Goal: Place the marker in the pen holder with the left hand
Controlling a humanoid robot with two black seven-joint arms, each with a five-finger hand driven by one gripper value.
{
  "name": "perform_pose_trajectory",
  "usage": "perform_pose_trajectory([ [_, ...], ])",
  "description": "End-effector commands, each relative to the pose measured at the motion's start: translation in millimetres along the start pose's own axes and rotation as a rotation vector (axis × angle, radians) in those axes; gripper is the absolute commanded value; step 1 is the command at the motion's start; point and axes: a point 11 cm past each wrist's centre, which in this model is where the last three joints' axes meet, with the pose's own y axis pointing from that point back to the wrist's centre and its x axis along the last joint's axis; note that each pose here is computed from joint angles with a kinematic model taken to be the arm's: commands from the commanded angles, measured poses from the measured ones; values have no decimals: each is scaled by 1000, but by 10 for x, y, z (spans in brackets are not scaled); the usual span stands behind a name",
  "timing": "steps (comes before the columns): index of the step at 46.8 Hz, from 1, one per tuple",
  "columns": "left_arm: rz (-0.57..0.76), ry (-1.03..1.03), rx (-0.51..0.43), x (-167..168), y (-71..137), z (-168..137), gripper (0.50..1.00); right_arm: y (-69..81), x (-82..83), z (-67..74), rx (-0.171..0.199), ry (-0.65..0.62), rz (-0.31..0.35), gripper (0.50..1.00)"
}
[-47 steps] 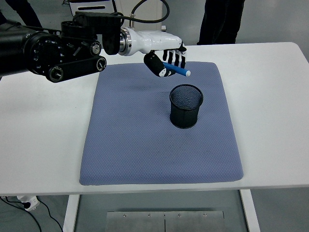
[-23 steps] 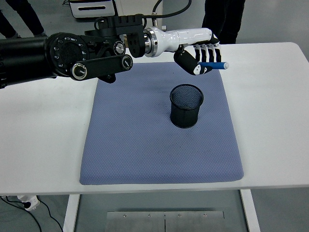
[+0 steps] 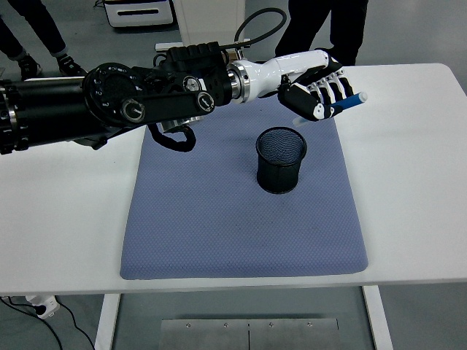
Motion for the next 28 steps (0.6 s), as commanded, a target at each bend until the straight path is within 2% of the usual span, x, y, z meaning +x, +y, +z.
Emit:
perform_pose_trajectory([
  [1, 4, 39, 3, -17, -2, -23, 500, -1, -6, -3, 1, 0, -1, 1000],
  [14, -21, 83, 16, -151, -3, -135, 500, 0, 2, 1, 0, 0, 0, 1000],
  [16, -18, 90, 20, -159, -1, -160, 572, -1, -6, -3, 1, 0, -1, 1000],
  [21, -10, 94, 21, -154, -1, -167, 830, -1, -6, -3, 1, 0, -1, 1000],
  [25, 3, 103, 22, -117, 17, -181, 991, 0, 2, 1, 0, 0, 0, 1000],
  [28, 18, 117, 16, -56, 36, -170, 1000, 0, 2, 1, 0, 0, 0, 1000],
])
